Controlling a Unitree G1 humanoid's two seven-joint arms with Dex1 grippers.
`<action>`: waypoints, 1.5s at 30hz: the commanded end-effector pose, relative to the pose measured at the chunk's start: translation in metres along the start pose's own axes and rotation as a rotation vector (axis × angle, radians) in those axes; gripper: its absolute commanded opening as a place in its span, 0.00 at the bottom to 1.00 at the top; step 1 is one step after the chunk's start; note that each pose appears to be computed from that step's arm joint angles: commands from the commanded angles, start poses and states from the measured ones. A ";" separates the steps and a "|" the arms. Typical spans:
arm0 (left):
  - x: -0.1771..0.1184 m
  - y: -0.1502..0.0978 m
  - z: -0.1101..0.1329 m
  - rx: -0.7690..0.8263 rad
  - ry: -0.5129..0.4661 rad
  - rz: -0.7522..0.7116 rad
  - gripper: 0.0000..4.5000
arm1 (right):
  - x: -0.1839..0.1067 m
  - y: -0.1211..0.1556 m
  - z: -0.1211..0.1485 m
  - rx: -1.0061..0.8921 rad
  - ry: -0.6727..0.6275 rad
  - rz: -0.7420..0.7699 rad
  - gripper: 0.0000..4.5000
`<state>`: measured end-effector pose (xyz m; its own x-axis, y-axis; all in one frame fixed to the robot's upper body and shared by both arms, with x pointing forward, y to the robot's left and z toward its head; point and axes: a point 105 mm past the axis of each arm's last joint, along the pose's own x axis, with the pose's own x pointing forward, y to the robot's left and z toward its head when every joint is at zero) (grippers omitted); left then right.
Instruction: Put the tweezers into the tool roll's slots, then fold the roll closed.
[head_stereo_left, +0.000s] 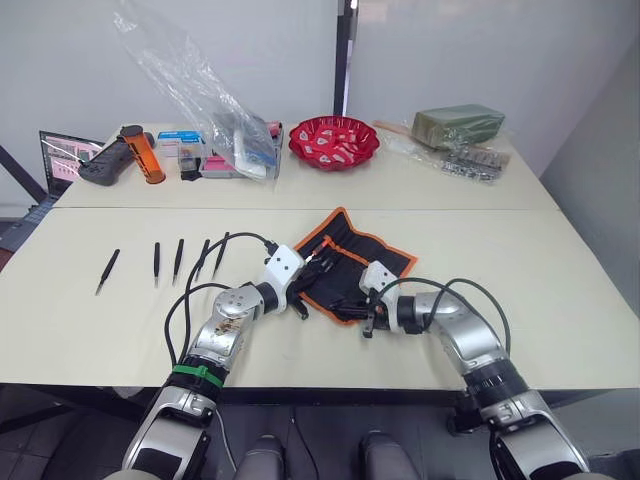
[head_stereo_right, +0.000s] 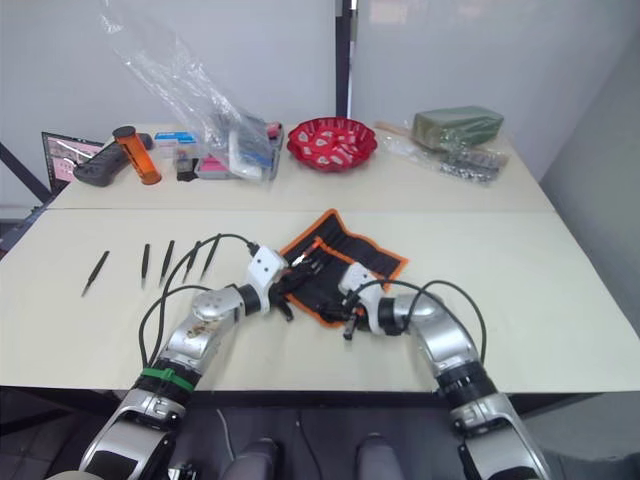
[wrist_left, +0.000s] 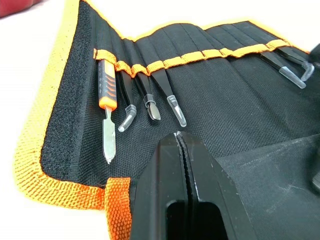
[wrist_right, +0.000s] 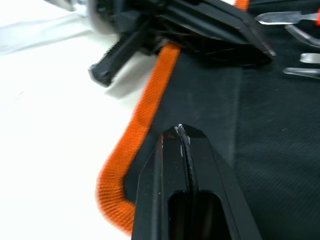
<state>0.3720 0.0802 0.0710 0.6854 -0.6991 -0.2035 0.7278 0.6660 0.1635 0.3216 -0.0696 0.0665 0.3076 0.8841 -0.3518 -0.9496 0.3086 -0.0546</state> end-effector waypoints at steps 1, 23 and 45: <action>-0.014 0.014 -0.047 -0.097 0.181 0.076 0.01 | -0.007 0.013 -0.039 0.008 0.126 0.028 0.00; -0.045 0.027 -0.044 -0.038 0.252 -0.096 0.01 | -0.009 0.009 -0.059 -0.147 0.217 0.011 0.00; -0.039 0.040 -0.018 -0.107 0.057 -0.041 0.01 | -0.025 0.014 0.004 -0.217 0.026 -0.003 0.00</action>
<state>0.3722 0.1313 0.0719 0.6280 -0.7353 -0.2549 0.7729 0.6275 0.0942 0.3029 -0.0856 0.0720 0.3235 0.8637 -0.3865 -0.9364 0.2337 -0.2617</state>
